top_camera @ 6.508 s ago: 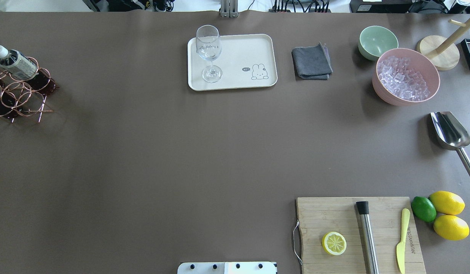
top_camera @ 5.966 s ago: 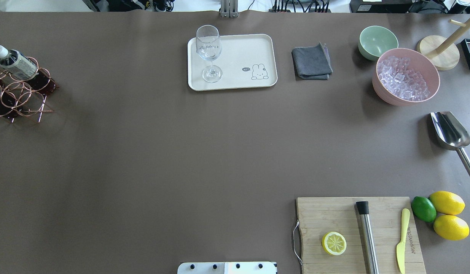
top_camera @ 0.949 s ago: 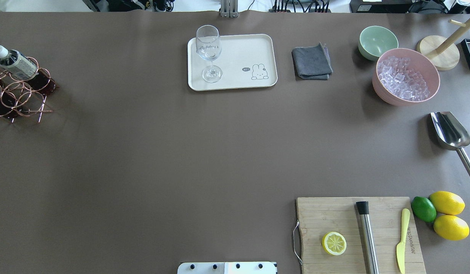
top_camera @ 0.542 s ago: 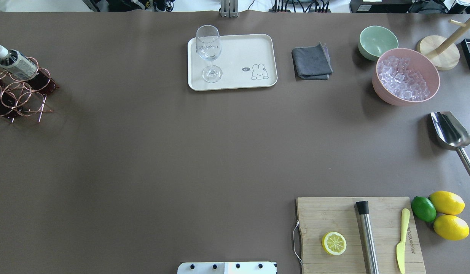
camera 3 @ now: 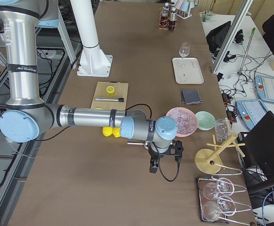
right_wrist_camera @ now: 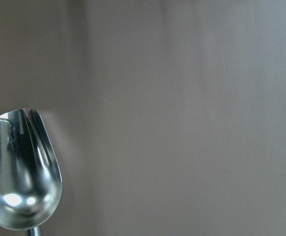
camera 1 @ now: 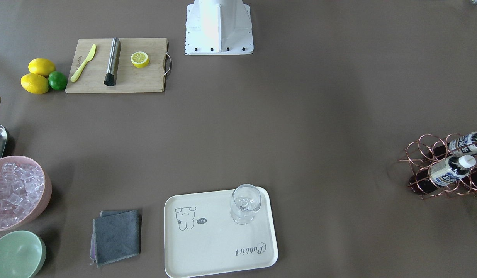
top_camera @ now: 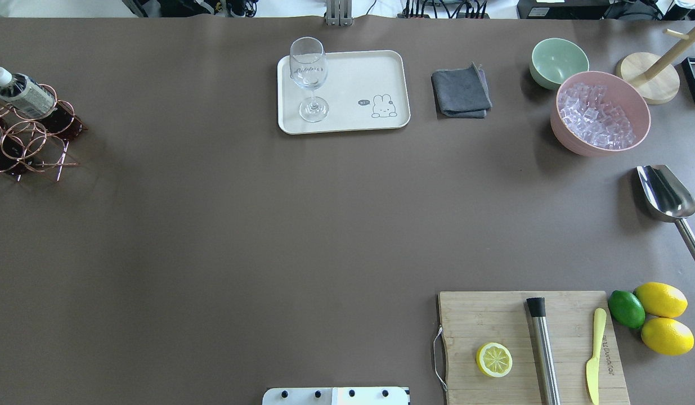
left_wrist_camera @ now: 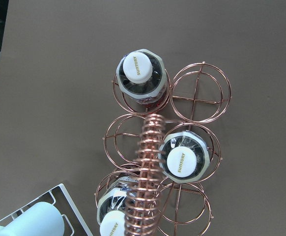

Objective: Take tea from basket to plate

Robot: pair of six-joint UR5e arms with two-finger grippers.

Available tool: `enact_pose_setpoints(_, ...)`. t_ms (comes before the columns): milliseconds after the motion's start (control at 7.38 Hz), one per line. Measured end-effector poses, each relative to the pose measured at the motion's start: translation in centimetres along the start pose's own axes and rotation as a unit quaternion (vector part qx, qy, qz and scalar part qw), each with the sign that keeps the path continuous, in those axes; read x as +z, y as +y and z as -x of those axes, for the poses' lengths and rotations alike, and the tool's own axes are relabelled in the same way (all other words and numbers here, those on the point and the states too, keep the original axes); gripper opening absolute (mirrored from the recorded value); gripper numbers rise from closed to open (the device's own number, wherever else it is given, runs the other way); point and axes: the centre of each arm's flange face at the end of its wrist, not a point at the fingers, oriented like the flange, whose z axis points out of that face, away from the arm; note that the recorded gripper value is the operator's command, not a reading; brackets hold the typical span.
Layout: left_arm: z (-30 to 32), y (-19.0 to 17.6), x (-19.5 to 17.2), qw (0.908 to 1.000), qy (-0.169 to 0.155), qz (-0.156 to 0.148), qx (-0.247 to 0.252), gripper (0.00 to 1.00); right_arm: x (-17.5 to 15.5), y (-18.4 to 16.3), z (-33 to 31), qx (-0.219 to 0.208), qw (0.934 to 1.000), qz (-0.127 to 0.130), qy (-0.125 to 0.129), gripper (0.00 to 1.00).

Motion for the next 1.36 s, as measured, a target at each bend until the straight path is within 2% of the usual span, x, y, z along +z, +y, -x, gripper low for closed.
enact_pose_setpoints(542,0.8,-1.0,-0.1,1.0,0.002,-0.003,0.004,0.92,0.0,0.0,0.0,0.0,1.0,0.0,0.001,1.0)
enact_pose_setpoints(814,0.9,-1.7,0.2,0.9999,0.005,-0.005,0.01,0.77,0.0,0.0,0.0,0.0,1.0,0.0,0.001,1.0)
enact_pose_setpoints(949,0.9,-2.1,0.4,0.9999,0.006,-0.005,0.013,0.64,0.0,0.0,0.0,0.0,1.0,0.0,0.001,1.0)
enact_pose_setpoints(1220,0.9,-2.6,0.8,0.9996,0.008,-0.003,0.027,0.09,0.0,0.0,-0.1,0.0,1.0,0.0,0.001,1.0)
enact_pose_setpoints(1356,0.8,-2.6,1.0,0.9995,0.009,-0.001,0.031,0.0,0.0,0.0,0.0,0.0,1.0,0.0,0.001,1.0)
